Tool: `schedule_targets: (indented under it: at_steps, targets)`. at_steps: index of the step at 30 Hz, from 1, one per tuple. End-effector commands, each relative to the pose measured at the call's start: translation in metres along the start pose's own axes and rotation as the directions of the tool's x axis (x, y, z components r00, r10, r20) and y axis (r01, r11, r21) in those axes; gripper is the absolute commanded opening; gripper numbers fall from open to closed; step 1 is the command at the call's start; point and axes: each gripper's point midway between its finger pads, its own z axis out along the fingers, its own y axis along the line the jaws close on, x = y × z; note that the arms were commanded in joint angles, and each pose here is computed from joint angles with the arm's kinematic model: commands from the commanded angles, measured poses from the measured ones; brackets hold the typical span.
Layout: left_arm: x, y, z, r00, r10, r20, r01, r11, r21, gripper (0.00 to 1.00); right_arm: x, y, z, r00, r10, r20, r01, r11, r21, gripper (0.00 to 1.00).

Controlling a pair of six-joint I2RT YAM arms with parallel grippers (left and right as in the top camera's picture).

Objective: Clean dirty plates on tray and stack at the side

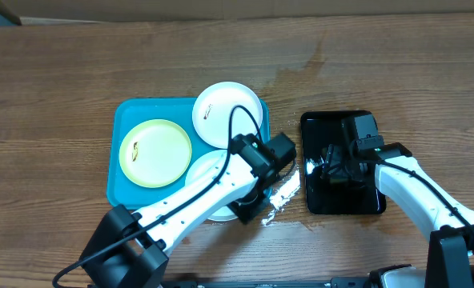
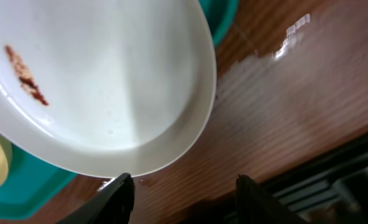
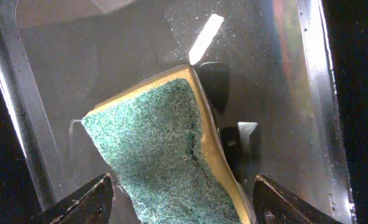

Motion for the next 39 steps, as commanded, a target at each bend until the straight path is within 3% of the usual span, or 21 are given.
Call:
schedule_targets:
  at_steps: [1, 4, 7, 9, 11, 15, 19, 22, 23, 24, 27, 30, 33, 34, 37, 39]
  targets:
    - [-0.015, -0.002, -0.034, 0.932, -0.343, 0.12, 0.331, 0.937, 0.112, 0.54, -0.001, 0.0, -0.001, 1.0, 0.006, 0.007, -0.006, 1.0, -0.002, 0.73]
    - [-0.016, 0.006, -0.054, 0.786, -0.592, 0.18, 0.567, 0.805, 0.173, 0.5, -0.001, 0.0, -0.001, 1.0, 0.006, 0.006, -0.006, 1.0, -0.002, 0.73]
    - [0.004, 0.025, -0.061, 0.522, -0.833, 0.184, 0.82, 0.549, 0.162, 0.32, -0.001, -0.001, -0.001, 1.0, 0.006, 0.005, -0.006, 1.0, -0.001, 0.74]
    - [0.02, 0.035, -0.058, 0.409, -0.893, 0.189, 0.892, 0.435, 0.125, 0.31, 0.0, -0.001, -0.001, 1.0, 0.006, 0.003, -0.006, 1.0, -0.001, 0.77]
    - [0.035, 0.043, -0.049, 0.333, -0.921, 0.203, 0.932, 0.355, 0.079, 0.35, 0.0, -0.001, -0.001, 1.0, 0.006, 0.003, -0.006, 1.0, -0.001, 0.78]
    - [0.055, 0.052, -0.02, 0.244, -0.946, 0.212, 0.968, 0.25, 0.002, 0.39, 0.0, -0.001, -0.001, 1.0, 0.006, 0.003, -0.006, 1.0, 0.0, 0.78]
    - [0.067, 0.066, 0.007, 0.239, -0.947, 0.216, 0.971, 0.232, -0.058, 0.32, 0.0, -0.001, -0.001, 1.0, 0.006, 0.003, -0.006, 1.0, 0.0, 0.78]
    - [0.065, 0.075, 0.018, 0.328, -0.927, 0.18, 0.945, 0.322, -0.064, 0.24, 0.0, -0.001, -0.001, 1.0, 0.007, 0.003, -0.007, 1.0, 0.0, 0.79]
    - [0.063, 0.079, 0.021, 0.351, -0.921, 0.17, 0.936, 0.347, -0.058, 0.11, 0.0, -0.001, -0.001, 1.0, 0.006, 0.003, -0.006, 1.0, 0.0, 0.78]
    - [0.062, 0.083, 0.023, 0.366, -0.917, 0.157, 0.931, 0.362, -0.049, 0.04, 0.0, -0.001, -0.001, 1.0, 0.006, 0.003, -0.006, 1.0, 0.0, 0.78]
    - [0.061, 0.092, 0.03, 0.376, -0.919, 0.119, 0.926, 0.376, -0.025, 0.04, 0.0, -0.001, -0.001, 1.0, 0.006, 0.002, -0.006, 1.0, 0.0, 0.79]
    - [0.066, 0.106, 0.036, 0.381, -0.917, 0.119, 0.924, 0.38, -0.038, 0.13, 0.0, -0.001, -0.001, 1.0, 0.006, 0.0, -0.006, 1.0, 0.001, 0.79]
    - [0.062, 0.11, 0.042, 0.415, -0.904, 0.1, 0.909, 0.417, -0.002, 0.39, 0.0, -0.001, -0.001, 1.0, 0.006, 0.001, -0.006, 1.0, 0.001, 0.79]
    - [0.058, 0.108, 0.044, 0.439, -0.894, 0.092, 0.897, 0.442, 0.024, 0.42, 0.0, -0.001, -0.001, 1.0, 0.006, 0.001, -0.006, 1.0, 0.001, 0.79]
    - [0.048, 0.1, 0.053, 0.501, -0.862, 0.076, 0.858, 0.506, 0.085, 0.45, 0.0, -0.001, -0.001, 1.0, 0.006, 0.004, -0.006, 1.0, 0.0, 0.79]
    - [0.049, 0.1, 0.06, 0.505, -0.859, 0.08, 0.856, 0.511, 0.084, 0.45, 0.0, -0.001, -0.001, 1.0, 0.006, 0.004, -0.006, 1.0, 0.0, 0.76]
